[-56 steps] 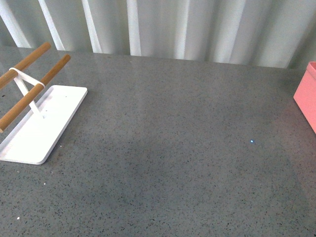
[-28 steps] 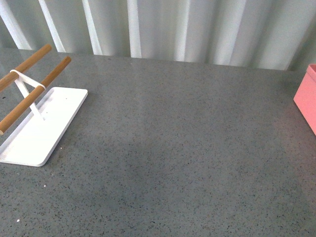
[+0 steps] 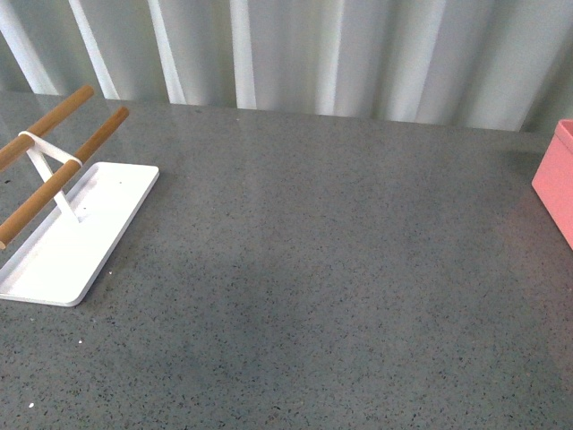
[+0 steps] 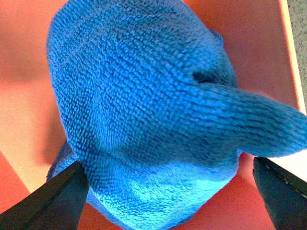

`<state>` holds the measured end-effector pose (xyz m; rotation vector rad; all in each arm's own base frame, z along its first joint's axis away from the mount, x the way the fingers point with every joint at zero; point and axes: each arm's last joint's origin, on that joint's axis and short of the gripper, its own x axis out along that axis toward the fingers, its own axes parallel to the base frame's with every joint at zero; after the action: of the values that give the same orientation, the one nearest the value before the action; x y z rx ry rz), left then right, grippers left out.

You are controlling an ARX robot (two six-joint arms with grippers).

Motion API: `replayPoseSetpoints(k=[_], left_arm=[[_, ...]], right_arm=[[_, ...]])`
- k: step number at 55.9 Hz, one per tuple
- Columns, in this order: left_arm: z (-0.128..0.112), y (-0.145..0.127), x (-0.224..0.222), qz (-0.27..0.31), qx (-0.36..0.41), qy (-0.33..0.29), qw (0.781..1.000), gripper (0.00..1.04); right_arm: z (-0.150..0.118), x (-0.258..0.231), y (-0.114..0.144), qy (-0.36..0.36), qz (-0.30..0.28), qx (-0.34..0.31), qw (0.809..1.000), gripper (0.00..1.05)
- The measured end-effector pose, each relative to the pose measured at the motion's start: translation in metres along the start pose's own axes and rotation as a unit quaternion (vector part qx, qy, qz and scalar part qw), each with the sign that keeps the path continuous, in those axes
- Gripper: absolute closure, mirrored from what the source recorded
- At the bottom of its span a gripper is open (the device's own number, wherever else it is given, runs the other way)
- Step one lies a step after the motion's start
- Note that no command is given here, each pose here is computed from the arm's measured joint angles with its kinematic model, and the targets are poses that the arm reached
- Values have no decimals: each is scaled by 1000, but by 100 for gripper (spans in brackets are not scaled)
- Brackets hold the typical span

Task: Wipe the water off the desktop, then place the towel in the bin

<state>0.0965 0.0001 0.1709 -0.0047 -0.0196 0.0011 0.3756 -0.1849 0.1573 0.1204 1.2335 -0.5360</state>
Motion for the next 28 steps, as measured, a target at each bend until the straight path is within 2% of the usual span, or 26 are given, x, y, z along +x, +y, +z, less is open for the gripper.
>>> replayPoseSetpoints(k=[19,28], left_arm=[[0,0,0,0,0,0,1000,7],[0,0,0,0,0,0,1000,7]], right_arm=[[24,-59,-2,-94,33,9,995,7],[27,-104,1,-172,58,7,983,7]])
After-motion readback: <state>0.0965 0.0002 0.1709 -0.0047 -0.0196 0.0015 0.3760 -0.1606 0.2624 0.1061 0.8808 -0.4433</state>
